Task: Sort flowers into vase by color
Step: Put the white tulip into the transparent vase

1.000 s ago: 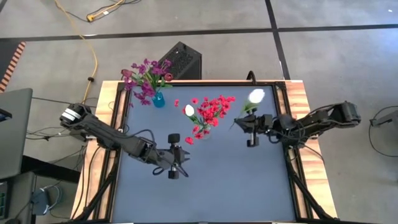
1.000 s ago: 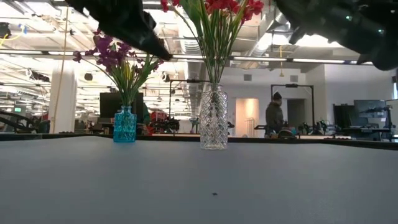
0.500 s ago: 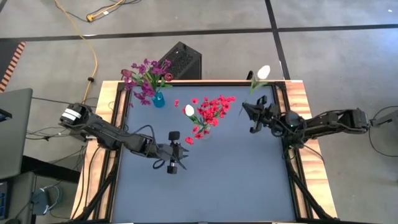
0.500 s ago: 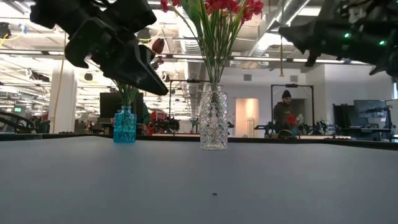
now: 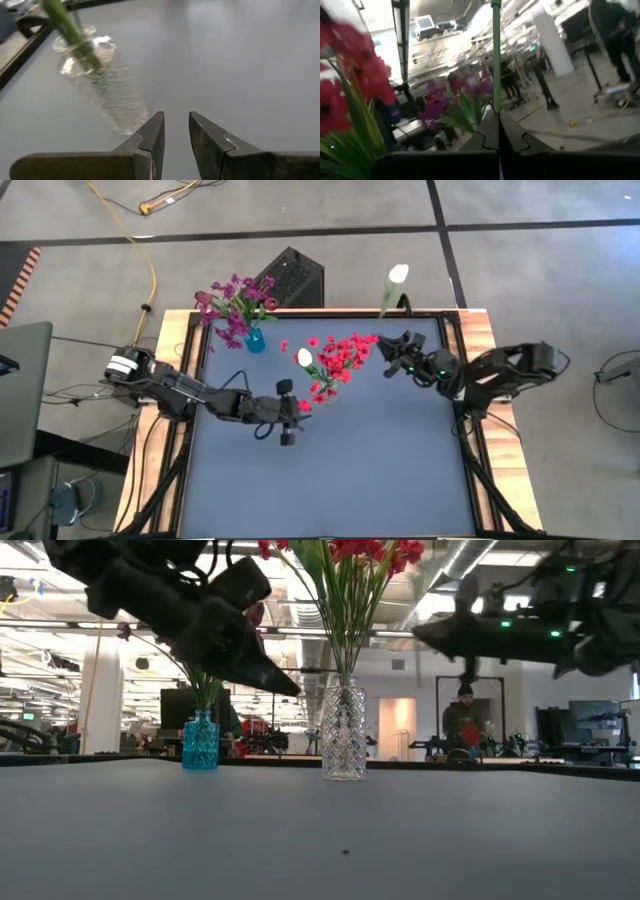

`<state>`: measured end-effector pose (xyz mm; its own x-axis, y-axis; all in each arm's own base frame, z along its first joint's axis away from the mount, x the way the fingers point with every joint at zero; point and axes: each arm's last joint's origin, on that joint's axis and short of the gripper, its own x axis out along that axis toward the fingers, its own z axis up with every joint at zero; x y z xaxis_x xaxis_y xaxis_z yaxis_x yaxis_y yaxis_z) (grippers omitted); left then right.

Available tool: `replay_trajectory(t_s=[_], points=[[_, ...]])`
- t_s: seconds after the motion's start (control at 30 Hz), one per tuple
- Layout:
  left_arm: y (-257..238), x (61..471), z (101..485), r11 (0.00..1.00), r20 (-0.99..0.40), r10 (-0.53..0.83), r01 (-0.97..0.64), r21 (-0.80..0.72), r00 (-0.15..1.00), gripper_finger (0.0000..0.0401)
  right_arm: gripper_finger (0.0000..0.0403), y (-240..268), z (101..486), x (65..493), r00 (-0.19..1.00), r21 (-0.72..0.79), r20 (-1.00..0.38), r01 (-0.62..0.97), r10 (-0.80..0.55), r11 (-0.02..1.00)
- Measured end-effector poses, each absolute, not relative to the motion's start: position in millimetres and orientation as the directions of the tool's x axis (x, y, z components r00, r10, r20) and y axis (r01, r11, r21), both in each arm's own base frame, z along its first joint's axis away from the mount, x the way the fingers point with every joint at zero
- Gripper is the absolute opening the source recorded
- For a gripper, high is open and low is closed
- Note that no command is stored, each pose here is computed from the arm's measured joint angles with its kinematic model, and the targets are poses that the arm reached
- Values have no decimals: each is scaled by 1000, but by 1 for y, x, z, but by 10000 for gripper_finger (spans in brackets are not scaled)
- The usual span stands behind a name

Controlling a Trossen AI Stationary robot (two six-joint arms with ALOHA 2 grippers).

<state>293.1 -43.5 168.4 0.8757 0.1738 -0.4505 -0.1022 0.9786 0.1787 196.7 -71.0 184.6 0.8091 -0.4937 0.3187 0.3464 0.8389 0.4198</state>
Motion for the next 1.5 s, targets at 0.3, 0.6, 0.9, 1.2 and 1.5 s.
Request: replay_trajectory(t_s=[0.3, 0.6, 0.9, 1.2, 1.5], points=[[-24, 298, 158, 950, -456, 304, -231, 209, 837, 77, 17, -70, 193, 240, 821, 441, 341, 290, -457, 850], [-12, 303, 164, 953, -403, 302, -262, 152, 864, 77, 17, -53, 193, 259, 855, 434, 342, 224, -389, 873], [-5, 305, 168, 962, -367, 272, -253, 100, 889, 77, 17, -38, 194, 269, 859, 403, 342, 232, -380, 886], [-4, 305, 168, 961, -369, 274, -262, 82, 888, 77, 17, -38, 187, 290, 864, 408, 326, 236, -383, 882], [-4, 305, 168, 962, -372, 274, -254, 104, 887, 77, 17, -37, 191, 289, 861, 419, 339, 221, -378, 881]])
